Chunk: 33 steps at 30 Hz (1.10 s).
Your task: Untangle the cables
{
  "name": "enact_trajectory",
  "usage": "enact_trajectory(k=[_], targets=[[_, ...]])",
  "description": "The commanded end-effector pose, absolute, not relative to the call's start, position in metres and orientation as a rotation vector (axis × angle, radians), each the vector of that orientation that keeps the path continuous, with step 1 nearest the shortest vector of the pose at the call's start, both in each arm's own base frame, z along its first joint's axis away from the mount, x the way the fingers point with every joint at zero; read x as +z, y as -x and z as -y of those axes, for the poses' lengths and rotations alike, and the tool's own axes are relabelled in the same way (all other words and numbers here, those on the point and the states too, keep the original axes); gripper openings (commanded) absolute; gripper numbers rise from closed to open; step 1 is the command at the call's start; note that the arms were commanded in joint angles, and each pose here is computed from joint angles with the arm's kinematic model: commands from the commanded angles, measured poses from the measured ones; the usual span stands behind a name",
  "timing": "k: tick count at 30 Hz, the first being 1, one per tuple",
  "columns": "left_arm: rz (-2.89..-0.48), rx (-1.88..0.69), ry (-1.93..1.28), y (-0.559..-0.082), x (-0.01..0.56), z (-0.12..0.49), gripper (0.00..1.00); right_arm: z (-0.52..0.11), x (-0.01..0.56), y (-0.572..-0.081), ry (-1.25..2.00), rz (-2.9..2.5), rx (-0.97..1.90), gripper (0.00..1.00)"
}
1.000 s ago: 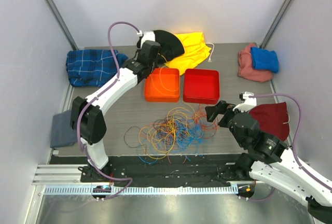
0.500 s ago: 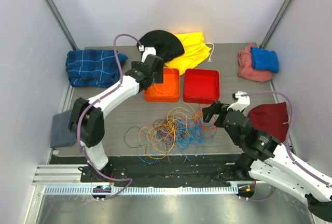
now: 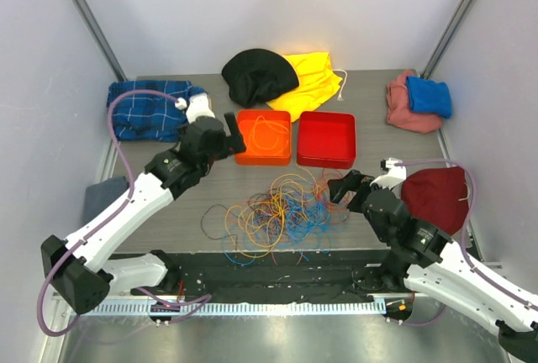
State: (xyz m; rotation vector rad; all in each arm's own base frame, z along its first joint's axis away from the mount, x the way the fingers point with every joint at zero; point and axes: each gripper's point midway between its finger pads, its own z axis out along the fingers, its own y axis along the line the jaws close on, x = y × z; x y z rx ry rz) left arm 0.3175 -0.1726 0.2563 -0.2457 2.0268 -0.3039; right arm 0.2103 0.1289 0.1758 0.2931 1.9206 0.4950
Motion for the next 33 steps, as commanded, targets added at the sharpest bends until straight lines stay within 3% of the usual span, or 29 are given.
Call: enact_trajectory(k=[1, 5, 7, 11, 15, 21, 33], targets=[[-2.302, -0.265, 0.296, -0.261, 0.173, 0.168, 1.0, -0.147, 0.177, -0.216, -0.217, -1.945, 0.511, 1.0], [-2.371, -0.279, 0.237, -0.233, 0.141, 0.175, 0.97, -0.154, 0.172, -0.22, -0.202, -1.973, 0.496, 1.0], [-2.434, -0.242, 0.197, -0.223, 0.123, 0.175, 0.81, -0.159, 0.173, -0.221, -0.202, -1.973, 0.515, 0.99], [-2.522, -0.152, 0.178, -0.209, 0.098, 0.168, 0.68, -0.16, 0.17, -0.221, -0.208, -1.976, 0.526, 0.99], [-2.529, -0.135, 0.198, -0.206, 0.087, 0.164, 0.67, -0.159, 0.168, -0.218, -0.215, -1.977, 0.539, 0.99], [-2.56, -0.086, 0.152, -0.212, 0.066, 0.17, 0.54, -0.16, 0.164, -0.217, -0.204, -1.991, 0.532, 0.99], [-2.561, -0.02, 0.096, -0.225, 0.055, 0.176, 0.54, -0.152, 0.165, -0.216, -0.214, -1.982, 0.507, 0.99]])
